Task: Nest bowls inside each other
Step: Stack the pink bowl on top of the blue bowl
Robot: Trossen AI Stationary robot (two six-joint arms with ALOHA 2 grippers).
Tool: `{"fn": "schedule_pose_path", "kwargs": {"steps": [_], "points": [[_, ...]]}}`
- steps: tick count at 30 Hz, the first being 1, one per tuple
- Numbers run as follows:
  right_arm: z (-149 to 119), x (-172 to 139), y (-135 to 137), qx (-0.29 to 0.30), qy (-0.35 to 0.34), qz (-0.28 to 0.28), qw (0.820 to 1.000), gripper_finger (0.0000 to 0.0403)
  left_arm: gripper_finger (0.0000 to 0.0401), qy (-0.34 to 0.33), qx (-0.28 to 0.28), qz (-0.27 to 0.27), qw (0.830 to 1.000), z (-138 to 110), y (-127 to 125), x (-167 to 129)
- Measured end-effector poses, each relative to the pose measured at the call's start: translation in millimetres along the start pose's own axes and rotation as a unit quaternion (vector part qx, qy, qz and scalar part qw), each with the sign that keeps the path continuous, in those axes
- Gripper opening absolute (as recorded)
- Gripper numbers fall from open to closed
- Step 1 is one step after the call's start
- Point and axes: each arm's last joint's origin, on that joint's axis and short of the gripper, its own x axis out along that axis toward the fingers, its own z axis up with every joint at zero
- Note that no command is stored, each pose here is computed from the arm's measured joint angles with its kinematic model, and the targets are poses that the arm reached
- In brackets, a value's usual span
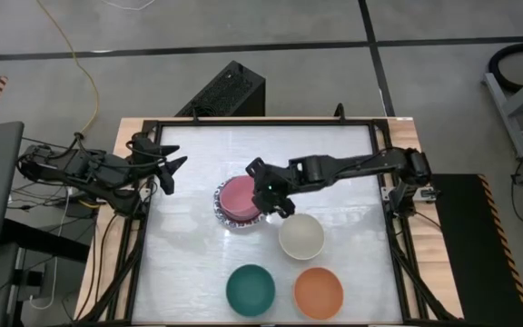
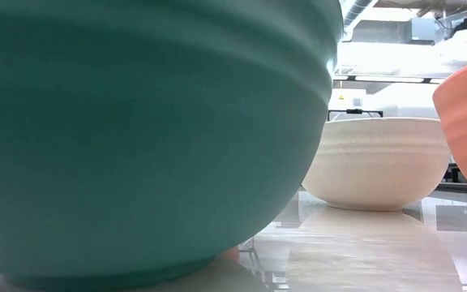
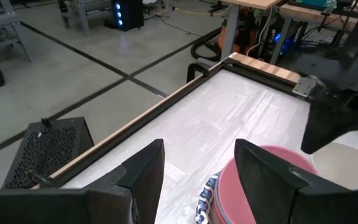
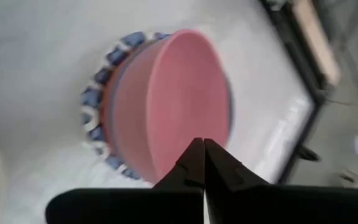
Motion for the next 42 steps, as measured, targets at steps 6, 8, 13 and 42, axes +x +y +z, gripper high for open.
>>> {"fn": "schedule_pose_path", "kwargs": {"steps": [6,8,13,42], "points": [[12.9,3.2,18.8,-0.027,0.038,-0.051,0.998,0.0005,0.0185,0.003,0.003,0.001,1.0,-0.7,0.2,0.0],[14.6,6.4,24.3,-0.022,0.036,-0.062,0.997,0.0004,0.0185,0.004,0.005,0.002,1.0,-1.1,0.4,0.1],[10.4,17.7,39.8,-0.02,0.07,-0.076,0.994,0.0002,0.0185,0.006,0.008,0.003,1.0,-1.7,0.7,0.0],[16.3,10.9,56.7,-0.019,0.04,-0.14,0.989,0.0001,0.0185,0.011,-0.019,-0.01,1.0,-1.8,-0.1,0.0]]}}
